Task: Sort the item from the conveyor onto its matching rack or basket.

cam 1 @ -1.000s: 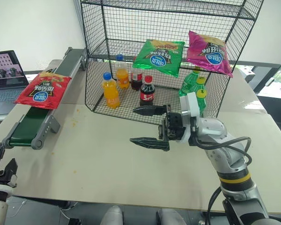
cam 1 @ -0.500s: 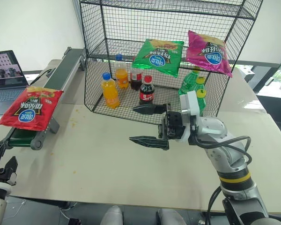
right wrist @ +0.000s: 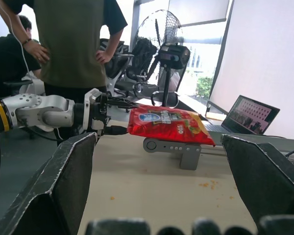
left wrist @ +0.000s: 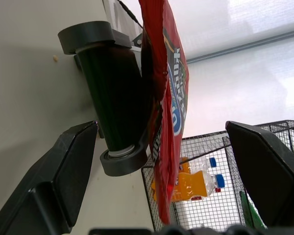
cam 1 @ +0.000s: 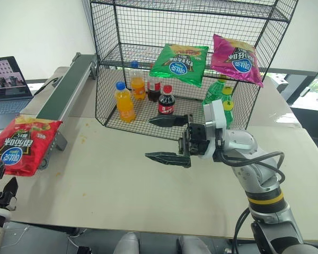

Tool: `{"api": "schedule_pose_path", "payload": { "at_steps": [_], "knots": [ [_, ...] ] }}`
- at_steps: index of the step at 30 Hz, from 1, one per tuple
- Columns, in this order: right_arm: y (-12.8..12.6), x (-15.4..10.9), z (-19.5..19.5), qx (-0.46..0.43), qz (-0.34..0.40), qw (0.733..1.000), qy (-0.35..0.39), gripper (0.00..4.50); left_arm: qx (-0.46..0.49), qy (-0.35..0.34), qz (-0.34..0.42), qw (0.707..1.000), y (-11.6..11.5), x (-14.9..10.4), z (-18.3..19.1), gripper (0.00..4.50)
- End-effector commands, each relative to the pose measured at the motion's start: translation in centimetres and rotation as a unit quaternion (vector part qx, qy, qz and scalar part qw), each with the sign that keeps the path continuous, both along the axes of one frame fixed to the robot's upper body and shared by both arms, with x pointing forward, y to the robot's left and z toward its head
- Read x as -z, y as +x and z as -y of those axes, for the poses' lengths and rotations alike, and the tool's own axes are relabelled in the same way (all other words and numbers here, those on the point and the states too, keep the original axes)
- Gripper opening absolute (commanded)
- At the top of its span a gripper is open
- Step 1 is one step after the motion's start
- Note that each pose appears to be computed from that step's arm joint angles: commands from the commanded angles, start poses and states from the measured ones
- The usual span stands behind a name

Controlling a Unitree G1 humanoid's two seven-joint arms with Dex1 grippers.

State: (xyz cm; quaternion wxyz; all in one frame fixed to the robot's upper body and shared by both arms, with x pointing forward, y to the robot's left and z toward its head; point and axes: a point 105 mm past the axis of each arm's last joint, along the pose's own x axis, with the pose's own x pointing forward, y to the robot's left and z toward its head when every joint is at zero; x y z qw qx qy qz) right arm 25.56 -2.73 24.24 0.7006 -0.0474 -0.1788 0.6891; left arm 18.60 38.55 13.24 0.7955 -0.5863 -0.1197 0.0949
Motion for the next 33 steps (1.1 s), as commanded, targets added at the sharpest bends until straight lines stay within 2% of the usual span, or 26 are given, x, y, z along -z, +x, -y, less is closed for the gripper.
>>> {"api": "schedule_pose_path", "payload": {
  "at_steps": [1,8,9,13,16,23,26,30,33],
  "knots": [
    [-0.5,-1.2,0.0,-0.004,0.018,1.0,0.012,4.5,0.0,0.024,0.013,1.0,-0.2,-1.0,-0.5,3.27],
    [-0.5,-1.3,0.0,0.003,0.019,1.0,0.011,4.5,0.01,0.028,0.015,0.999,0.0,-1.1,-0.3,0.3],
    [-0.4,-1.3,0.0,0.004,0.019,1.0,0.011,4.5,0.016,0.033,0.018,0.999,0.2,-1.3,0.0,0.01],
    [-0.1,-1.4,0.3,0.018,0.019,1.0,0.012,4.5,0.062,0.063,0.041,0.995,1.6,-3.8,1.8,0.01],
    [0.6,-1.6,1.0,0.05,0.017,0.998,0.02,4.5,0.128,0.107,0.08,0.983,2.9,-7.2,4.9,0.01],
    [2.2,-2.1,2.7,0.146,0.027,0.988,0.044,4.5,0.268,0.188,0.193,0.925,5.9,-14.2,13.6,0.01],
    [2.4,-3.0,3.3,0.196,0.041,0.977,0.072,4.5,0.323,0.185,0.256,0.892,7.8,-17.8,17.3,0.01],
    [2.5,-3.9,3.8,0.242,0.06,0.964,0.094,4.5,0.369,0.157,0.298,0.866,9.6,-20.6,19.7,0.01],
    [2.2,-4.5,4.1,0.27,0.073,0.954,0.108,4.5,0.394,0.114,0.311,0.857,12.1,-22.2,20.6,0.01]
  ]
}}
